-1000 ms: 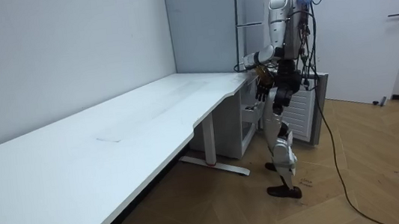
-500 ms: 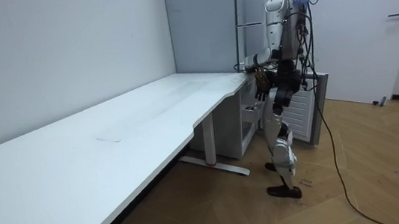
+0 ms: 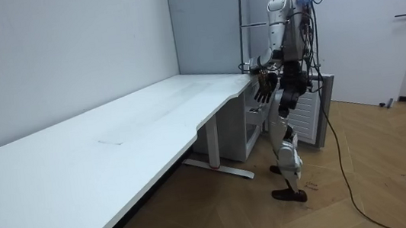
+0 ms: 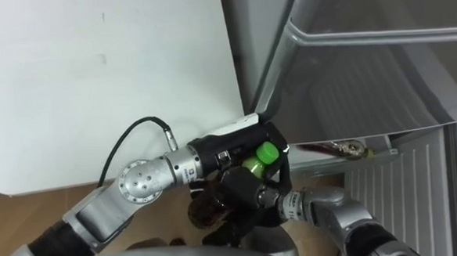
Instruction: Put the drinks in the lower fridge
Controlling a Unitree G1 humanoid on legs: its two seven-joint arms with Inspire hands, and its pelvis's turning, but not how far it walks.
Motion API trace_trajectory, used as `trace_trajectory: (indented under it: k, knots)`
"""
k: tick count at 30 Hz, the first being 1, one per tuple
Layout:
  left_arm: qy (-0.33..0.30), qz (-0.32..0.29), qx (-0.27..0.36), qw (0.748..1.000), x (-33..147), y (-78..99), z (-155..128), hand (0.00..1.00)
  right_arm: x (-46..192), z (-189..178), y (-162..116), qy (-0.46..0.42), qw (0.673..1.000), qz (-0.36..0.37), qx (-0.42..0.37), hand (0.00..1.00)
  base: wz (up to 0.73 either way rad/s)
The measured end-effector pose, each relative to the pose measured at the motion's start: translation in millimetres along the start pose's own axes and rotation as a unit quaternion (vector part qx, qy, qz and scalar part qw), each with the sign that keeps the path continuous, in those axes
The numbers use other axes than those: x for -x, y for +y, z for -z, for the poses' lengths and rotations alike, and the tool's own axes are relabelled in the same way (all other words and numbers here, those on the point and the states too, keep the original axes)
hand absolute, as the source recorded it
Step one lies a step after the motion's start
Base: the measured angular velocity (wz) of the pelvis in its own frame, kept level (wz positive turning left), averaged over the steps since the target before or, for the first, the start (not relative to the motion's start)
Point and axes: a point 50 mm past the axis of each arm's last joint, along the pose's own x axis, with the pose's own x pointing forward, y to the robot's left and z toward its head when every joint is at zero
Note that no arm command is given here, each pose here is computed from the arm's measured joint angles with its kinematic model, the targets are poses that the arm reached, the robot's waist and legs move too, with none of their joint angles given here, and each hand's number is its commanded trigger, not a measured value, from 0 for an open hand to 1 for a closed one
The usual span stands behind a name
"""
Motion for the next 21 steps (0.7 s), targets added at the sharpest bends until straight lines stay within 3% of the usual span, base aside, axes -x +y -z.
trace_trajectory:
  k: [14,15,16,17,21]
  knots:
    - [-0.011,-0.018,-0.01,1.0,-1.3,3.5,3.5,1.0,-1.2,0.8,1.2,-0.034,0.998,0.0,-0.044,0.0,-0.02]
    - [-0.012,-0.02,-0.011,1.0,-1.5,3.6,3.6,1.0,-1.4,0.7,1.3,-0.038,0.998,0.001,-0.049,0.53,0.0]
    - [-0.012,-0.02,-0.011,1.0,-1.7,3.6,3.7,1.0,-2.0,0.9,1.8,-0.04,0.998,0.0,-0.052,0.63,0.0]
    - [-0.013,-0.02,-0.011,1.0,-1.9,3.6,3.9,1.0,-2.4,1.2,2.2,-0.041,0.998,-0.001,-0.056,1.0,0.0]
    - [-0.015,-0.021,-0.01,1.0,-3.0,2.7,3.9,1.0,-2.9,1.6,1.9,-0.041,0.997,0.003,-0.059,1.0,0.0]
